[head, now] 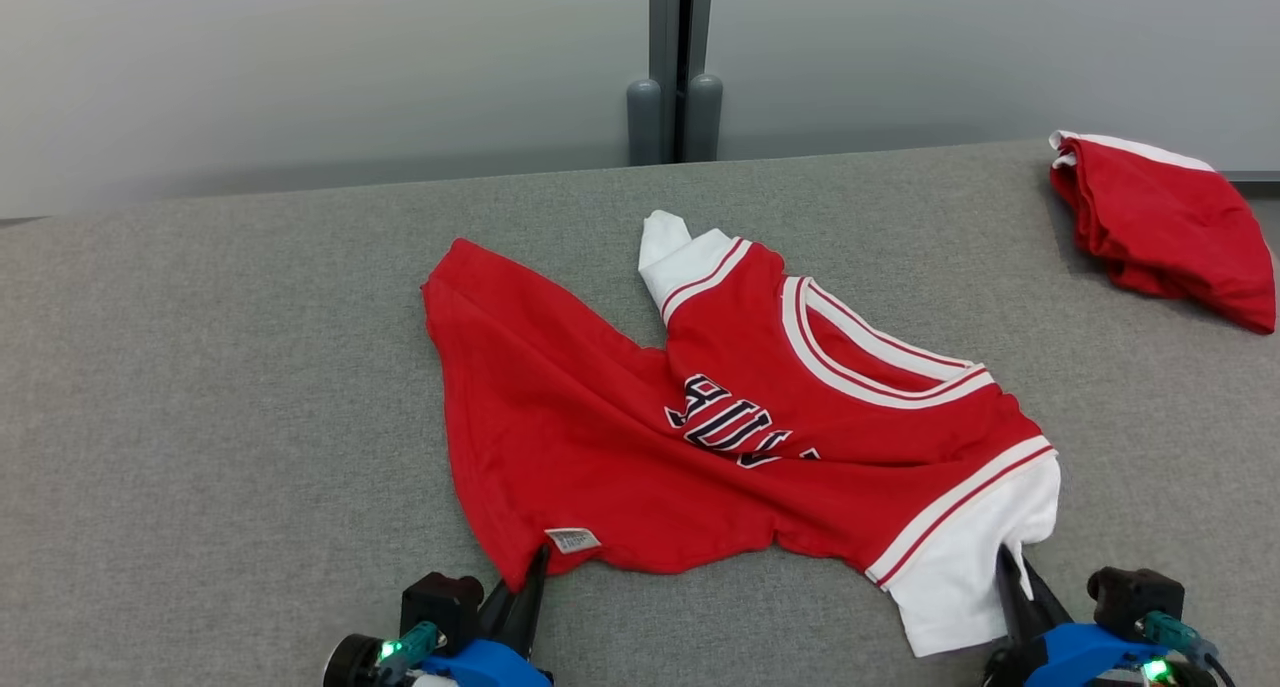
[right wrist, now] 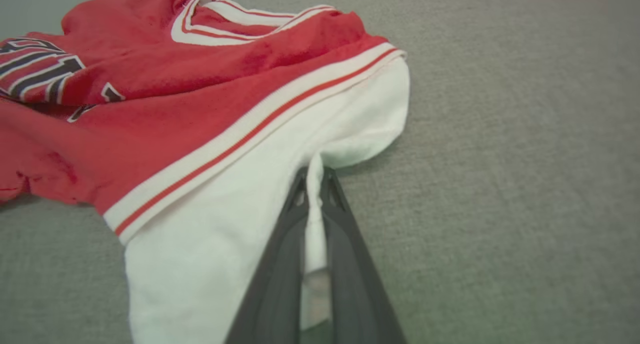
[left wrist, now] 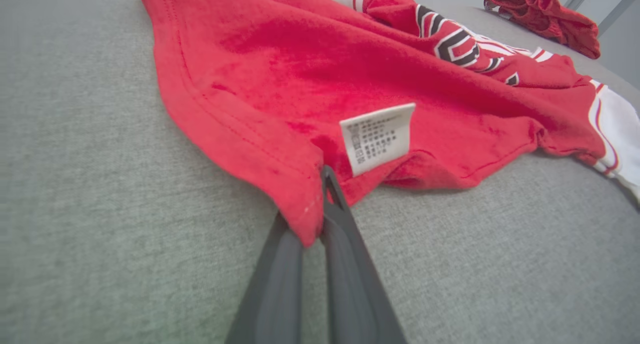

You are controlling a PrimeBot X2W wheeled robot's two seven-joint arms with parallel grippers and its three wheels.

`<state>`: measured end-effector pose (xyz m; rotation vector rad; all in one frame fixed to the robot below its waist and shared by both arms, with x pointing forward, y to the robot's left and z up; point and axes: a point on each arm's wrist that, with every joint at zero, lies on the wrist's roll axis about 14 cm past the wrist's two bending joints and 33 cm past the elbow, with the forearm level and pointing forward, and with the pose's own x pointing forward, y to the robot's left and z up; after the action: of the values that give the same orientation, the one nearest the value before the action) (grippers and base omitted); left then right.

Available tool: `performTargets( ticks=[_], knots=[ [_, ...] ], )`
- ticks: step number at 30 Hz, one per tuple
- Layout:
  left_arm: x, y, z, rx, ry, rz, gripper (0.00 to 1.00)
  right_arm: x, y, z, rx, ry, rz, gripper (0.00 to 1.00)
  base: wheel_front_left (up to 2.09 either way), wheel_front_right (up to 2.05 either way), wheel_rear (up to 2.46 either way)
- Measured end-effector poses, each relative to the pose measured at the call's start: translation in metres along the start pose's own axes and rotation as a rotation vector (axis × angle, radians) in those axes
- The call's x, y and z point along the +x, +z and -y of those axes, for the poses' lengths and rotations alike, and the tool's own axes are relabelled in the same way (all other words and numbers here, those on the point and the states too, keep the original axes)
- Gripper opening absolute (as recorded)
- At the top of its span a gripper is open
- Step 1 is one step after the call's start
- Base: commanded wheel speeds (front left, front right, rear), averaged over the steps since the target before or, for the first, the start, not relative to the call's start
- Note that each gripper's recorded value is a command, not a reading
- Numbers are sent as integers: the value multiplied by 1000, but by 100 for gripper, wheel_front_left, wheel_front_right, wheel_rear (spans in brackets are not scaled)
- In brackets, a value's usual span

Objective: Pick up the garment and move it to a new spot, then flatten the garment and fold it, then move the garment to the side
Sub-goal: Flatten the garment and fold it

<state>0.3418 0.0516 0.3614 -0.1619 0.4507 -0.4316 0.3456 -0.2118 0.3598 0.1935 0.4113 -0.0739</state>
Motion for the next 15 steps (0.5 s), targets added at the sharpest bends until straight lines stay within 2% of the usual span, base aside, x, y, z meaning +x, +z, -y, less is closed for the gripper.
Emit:
performTargets(
  ticks=[11,15],
  knots=[
    [18,71,-16,6,28,193,0,15,73,-24,22,77,225,0,0,0,0],
    [34,113,-26,52,26,279,0,32,117,-30,48,99,329,0,0,0,0]
  ],
)
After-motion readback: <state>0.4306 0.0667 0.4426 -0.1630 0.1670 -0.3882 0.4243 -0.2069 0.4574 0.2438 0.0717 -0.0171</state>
